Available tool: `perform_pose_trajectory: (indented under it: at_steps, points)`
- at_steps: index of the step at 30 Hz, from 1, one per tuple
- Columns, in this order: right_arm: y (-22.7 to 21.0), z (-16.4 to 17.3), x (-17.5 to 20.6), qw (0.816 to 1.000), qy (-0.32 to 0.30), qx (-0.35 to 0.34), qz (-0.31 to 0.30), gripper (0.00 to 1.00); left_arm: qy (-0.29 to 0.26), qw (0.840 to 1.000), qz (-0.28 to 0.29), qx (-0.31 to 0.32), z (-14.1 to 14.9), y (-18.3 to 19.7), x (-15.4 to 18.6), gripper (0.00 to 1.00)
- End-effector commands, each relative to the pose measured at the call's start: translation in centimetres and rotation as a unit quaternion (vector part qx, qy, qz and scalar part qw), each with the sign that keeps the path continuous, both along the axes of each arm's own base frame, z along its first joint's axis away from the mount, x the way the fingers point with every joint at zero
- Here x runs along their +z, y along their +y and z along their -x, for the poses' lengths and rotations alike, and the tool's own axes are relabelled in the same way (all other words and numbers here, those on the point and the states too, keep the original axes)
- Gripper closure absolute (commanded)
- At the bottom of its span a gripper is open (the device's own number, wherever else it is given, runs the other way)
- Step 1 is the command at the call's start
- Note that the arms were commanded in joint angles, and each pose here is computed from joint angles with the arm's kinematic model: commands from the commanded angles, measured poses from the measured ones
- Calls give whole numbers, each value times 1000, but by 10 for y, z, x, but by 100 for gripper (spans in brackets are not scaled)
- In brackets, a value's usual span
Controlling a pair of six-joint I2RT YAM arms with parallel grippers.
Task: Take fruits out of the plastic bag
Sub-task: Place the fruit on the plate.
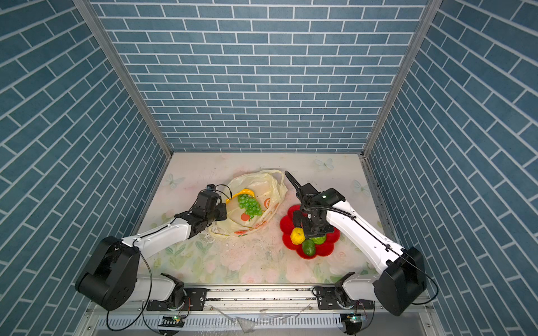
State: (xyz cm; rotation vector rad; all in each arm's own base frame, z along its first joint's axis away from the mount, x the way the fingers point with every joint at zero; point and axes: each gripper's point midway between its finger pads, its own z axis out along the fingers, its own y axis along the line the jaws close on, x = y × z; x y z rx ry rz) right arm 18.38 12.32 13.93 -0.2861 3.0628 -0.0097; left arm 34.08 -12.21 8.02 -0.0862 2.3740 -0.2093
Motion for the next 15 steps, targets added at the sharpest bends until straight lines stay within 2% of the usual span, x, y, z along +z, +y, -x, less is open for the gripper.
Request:
perform_pose_trajectory:
  at_steps: [1, 15]
  points:
    - [-10, 3, -14, 999, 25, 16, 29, 100, -1, 1000, -8, -4, -3, -1, 3, 97]
    - [-19, -4, -35, 997, 52, 11, 52, 100, -2, 1000, -11, -3, -3, -1, 3, 97]
